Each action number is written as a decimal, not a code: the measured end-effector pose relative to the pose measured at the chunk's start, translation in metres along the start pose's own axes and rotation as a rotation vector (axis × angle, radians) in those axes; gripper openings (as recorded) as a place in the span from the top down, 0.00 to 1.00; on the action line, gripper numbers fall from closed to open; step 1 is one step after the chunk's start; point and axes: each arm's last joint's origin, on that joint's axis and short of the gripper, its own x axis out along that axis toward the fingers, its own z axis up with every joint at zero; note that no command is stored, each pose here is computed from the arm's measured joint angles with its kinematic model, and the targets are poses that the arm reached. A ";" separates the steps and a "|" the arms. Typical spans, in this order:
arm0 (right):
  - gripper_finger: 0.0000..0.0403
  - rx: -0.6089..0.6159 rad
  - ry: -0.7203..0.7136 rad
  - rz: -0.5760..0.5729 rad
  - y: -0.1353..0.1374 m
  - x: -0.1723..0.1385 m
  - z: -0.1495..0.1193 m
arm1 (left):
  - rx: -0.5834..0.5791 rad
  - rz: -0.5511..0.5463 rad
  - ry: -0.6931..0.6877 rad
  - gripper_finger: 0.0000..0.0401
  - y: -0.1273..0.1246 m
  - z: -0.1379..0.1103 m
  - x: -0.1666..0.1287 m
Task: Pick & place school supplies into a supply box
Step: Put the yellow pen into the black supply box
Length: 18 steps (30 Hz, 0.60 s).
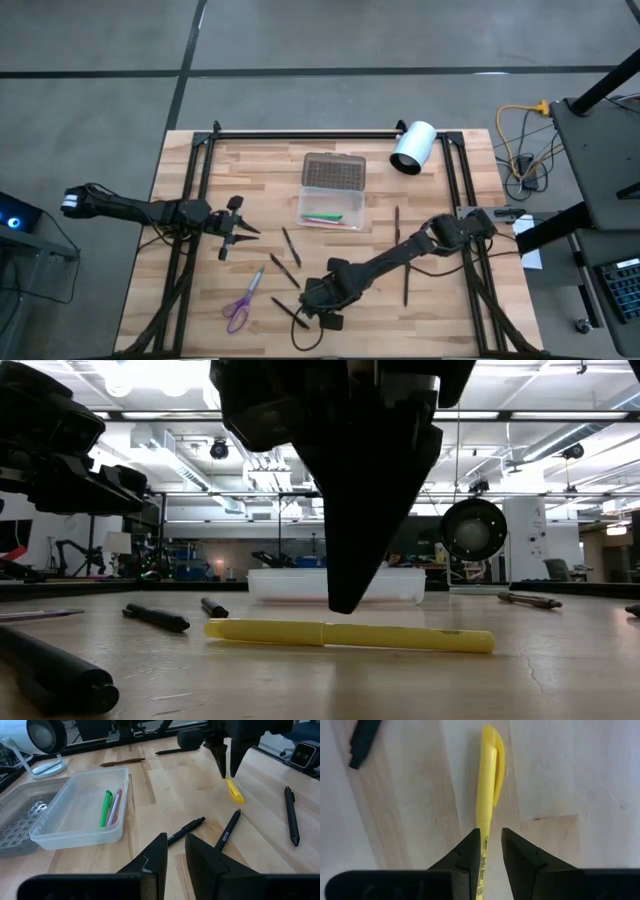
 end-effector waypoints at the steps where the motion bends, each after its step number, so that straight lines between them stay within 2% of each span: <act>1: 0.83 0.000 0.003 -0.002 0.000 0.001 0.000 | 0.000 0.000 0.000 0.87 0.000 0.000 0.000; 11: 0.82 0.008 0.061 0.019 -0.005 0.012 -0.007 | 0.000 0.000 0.000 0.87 0.000 0.000 0.000; 18: 0.85 -0.020 0.080 0.031 -0.011 0.014 -0.005 | 0.000 0.000 0.000 0.87 0.000 0.000 0.000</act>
